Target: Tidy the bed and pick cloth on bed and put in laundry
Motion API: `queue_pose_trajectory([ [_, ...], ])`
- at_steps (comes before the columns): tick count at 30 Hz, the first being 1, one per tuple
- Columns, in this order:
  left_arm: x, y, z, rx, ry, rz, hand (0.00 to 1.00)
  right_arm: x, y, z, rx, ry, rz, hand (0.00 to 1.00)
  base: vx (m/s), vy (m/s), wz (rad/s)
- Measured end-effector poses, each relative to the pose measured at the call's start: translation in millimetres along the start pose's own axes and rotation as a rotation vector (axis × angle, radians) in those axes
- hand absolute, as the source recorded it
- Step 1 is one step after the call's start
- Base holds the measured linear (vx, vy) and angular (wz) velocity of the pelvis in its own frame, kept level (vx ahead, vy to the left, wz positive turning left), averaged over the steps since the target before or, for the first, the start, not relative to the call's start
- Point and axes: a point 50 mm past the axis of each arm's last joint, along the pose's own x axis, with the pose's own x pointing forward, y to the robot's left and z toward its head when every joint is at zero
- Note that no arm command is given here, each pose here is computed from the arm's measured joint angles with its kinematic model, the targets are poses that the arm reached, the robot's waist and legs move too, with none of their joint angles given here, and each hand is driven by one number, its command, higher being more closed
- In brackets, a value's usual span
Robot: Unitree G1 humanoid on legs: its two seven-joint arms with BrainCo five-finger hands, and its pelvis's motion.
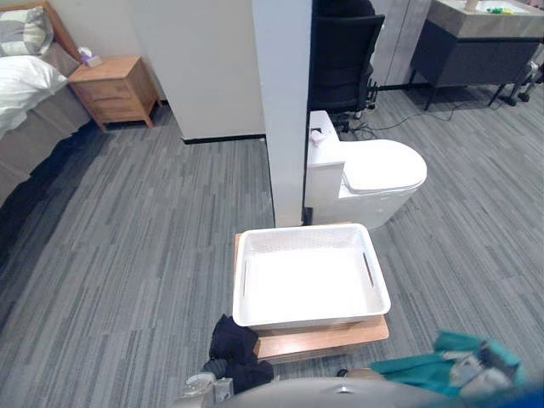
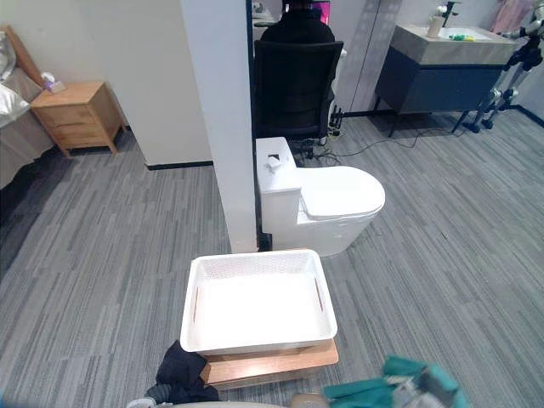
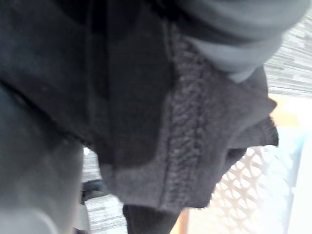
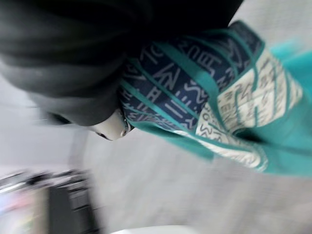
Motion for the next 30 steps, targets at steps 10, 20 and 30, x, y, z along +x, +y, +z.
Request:
queue_pose_trajectory([
  [10,-1.7,2.8,-5.9,0.100,0.005,0.020,1.00,8.2,95.7,113.5,-0.182,-0.453,0.361,1.00,0.03,0.009,0.03],
  [20,-5.6,7.2,-18.8,0.106,0.013,0.047,1.00,-69.2,132.6,203.9,-0.204,-0.976,0.692,1.00,-0.02,-0.005,0.00],
  [30,-9.7,14.4,-30.0,0.102,0.006,0.078,1.00,-122.2,142.0,228.2,-0.149,-1.144,0.905,1.00,-0.03,-0.012,-0.04],
])
